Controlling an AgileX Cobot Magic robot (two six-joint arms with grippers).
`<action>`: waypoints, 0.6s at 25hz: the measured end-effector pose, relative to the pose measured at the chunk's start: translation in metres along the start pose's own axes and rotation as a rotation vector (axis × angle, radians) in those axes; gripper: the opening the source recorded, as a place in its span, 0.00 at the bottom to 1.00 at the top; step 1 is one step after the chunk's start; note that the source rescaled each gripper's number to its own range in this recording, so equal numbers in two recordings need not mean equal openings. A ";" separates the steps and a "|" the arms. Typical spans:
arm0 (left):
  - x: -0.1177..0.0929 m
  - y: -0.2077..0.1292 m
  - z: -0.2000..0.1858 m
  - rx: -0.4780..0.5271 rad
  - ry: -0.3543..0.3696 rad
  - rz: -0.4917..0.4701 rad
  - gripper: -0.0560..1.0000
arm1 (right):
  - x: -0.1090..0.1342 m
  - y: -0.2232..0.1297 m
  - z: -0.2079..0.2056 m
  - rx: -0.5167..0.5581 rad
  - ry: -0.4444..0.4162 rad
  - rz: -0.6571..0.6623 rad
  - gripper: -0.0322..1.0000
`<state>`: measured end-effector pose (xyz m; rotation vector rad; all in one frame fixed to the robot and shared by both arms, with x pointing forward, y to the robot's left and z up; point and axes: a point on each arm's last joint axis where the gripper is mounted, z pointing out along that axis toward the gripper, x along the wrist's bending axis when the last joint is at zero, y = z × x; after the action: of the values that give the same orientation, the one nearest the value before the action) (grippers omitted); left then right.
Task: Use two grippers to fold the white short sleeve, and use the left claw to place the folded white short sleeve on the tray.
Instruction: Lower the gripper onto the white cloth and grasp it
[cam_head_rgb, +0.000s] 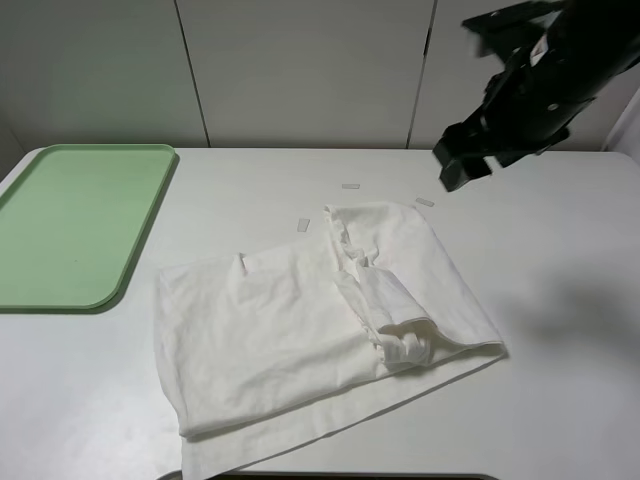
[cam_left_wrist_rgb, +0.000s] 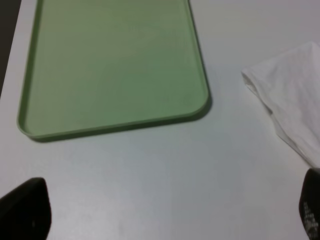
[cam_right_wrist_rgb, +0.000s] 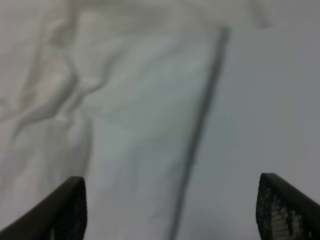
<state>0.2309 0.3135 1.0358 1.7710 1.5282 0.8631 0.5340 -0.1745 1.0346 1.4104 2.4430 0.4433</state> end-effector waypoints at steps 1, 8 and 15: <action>0.000 0.000 0.000 0.000 0.000 0.000 1.00 | -0.009 -0.002 -0.011 -0.016 -0.022 0.022 0.77; 0.000 0.000 0.000 0.000 0.002 0.001 1.00 | -0.049 -0.027 -0.067 -0.051 -0.121 0.149 0.77; 0.000 0.000 0.000 -0.002 0.002 0.001 1.00 | -0.065 -0.070 -0.148 -0.186 -0.226 0.273 0.77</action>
<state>0.2311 0.3137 1.0360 1.7697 1.5273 0.8669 0.4518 -0.2823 1.1476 1.6208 1.9870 0.5243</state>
